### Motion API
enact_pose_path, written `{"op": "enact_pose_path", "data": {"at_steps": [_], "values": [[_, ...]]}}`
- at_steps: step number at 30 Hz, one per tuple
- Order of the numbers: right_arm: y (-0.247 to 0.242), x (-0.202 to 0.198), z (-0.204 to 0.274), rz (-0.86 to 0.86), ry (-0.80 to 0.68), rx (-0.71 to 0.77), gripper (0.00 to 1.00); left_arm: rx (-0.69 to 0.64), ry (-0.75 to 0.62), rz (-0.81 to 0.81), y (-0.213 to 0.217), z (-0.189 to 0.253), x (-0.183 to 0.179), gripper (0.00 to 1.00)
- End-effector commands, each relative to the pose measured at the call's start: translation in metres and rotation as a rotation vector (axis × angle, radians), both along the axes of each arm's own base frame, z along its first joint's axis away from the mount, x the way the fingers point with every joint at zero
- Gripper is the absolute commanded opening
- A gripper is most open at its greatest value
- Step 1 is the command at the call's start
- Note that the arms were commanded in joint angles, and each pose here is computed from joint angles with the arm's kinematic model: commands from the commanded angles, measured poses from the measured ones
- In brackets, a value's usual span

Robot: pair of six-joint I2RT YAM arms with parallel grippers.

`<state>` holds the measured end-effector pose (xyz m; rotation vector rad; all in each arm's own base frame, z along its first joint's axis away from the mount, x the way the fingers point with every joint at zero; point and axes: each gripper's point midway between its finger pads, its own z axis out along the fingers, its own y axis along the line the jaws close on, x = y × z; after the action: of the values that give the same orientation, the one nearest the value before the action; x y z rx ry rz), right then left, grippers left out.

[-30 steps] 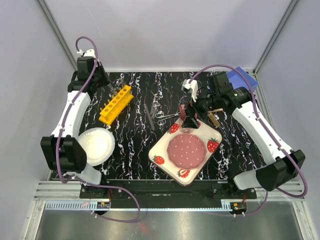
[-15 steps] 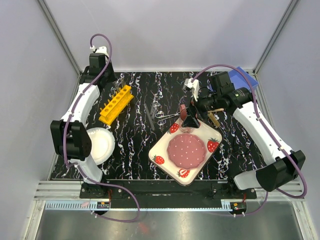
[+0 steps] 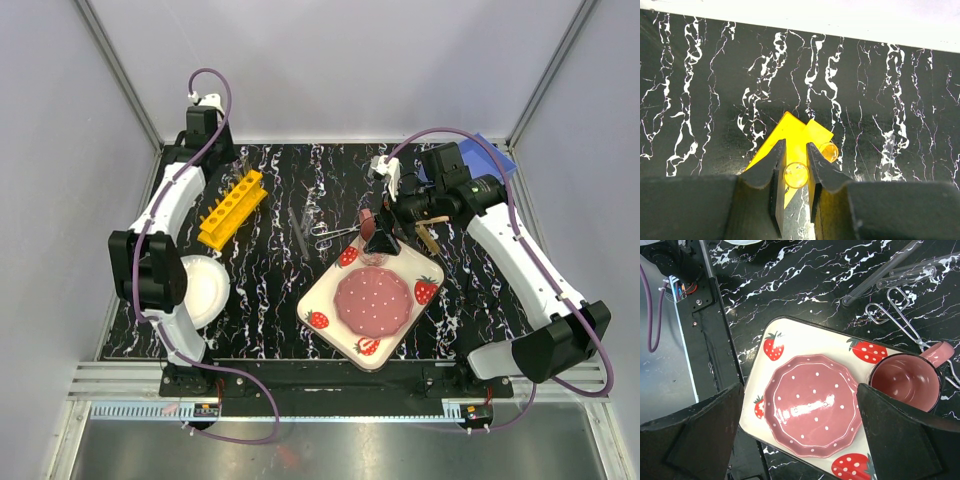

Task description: Organize the chemistry lab equipment

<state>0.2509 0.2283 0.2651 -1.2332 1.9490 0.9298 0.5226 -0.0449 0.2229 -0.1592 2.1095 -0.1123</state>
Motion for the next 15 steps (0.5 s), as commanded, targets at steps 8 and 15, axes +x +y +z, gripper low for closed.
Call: {"op": "enact_pose_path", "data": {"at_steps": [8, 15], "values": [[0.002, 0.000, 0.006, 0.020, -0.007, 0.041, 1.00, 0.074, -0.067, 0.007, 0.003, -0.003, 0.012, 0.05], [0.002, 0.000, 0.006, 0.021, -0.003, 0.041, 1.00, 0.082, -0.048, 0.000, 0.003, -0.018, 0.010, 0.05]]}}
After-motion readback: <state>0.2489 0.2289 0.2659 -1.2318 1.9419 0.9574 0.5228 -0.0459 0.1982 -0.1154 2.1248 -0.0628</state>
